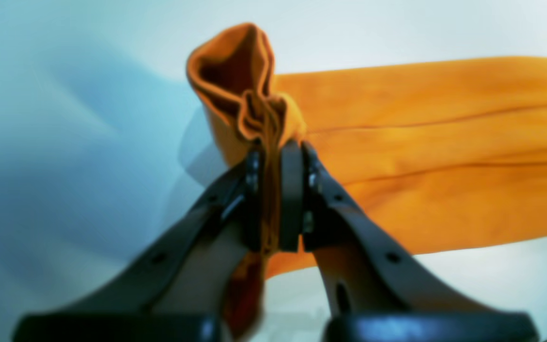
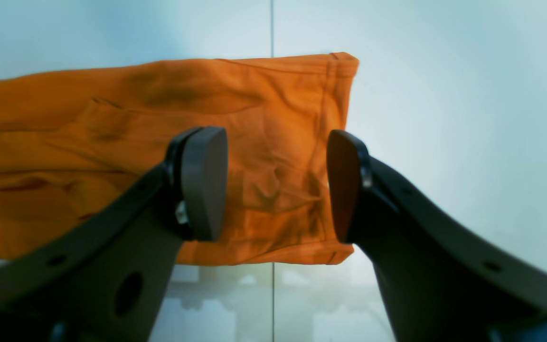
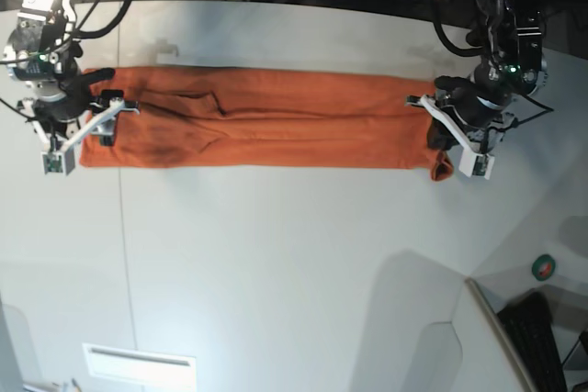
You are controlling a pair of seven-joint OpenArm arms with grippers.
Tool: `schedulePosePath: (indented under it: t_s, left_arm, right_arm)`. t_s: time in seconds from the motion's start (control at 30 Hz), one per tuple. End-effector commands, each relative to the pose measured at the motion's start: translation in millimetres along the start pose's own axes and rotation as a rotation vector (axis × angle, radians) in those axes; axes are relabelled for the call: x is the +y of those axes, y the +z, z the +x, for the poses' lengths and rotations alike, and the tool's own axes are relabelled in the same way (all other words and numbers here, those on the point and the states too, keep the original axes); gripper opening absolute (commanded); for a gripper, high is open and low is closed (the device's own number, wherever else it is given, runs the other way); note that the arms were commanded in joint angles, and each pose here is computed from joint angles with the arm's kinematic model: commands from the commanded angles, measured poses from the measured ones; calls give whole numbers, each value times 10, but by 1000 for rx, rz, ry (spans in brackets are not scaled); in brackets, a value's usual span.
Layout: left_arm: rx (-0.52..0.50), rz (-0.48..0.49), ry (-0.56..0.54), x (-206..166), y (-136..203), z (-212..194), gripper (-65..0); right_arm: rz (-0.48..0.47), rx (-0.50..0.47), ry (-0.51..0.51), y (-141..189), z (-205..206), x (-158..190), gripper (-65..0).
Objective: Layout the t-shirt on the table in an organized manner, then fold the t-shirt properly
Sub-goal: 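Fold the strip end with the left gripper toward the right gripper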
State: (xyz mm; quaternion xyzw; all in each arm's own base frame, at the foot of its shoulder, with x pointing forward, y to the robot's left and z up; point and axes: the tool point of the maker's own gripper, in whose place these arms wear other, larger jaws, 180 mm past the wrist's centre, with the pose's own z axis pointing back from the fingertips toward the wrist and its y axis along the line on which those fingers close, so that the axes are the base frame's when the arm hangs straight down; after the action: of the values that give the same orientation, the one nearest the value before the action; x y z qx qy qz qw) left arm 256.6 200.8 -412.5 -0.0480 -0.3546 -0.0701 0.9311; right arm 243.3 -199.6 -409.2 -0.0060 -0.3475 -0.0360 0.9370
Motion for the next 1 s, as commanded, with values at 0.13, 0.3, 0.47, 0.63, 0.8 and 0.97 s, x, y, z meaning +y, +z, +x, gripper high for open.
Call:
schedulePosePath:
  t_s: [0.13,0.3,0.47,0.63,0.8,0.97]
  left_arm:
    - [-41,-99,-24,-449,-56,130,-650]
    - [-39,-212,-58,-949,-145,155,-650]
    - [-25,-287,-67,-1304,-209,189,-650]
    - [34,-324,-54,-1506,-330,212,-650]
    - [23,-380,-101,-1761,-332,287,-650]
    - [28,-417,-107,-1943,-362,307,-650]
  right_arm:
    - [-2,-45,10,26,134,-18,-330]
    - [-2,-45,10,26,134,-18,-330]
    - [-2,-44,10,26,132,-18,-330]
    - [-2,-42,10,23,127,-18,-330]
    - [-2,-42,10,23,127,-18,-330]
    - [-2,-42,10,23,127,-18,-330]
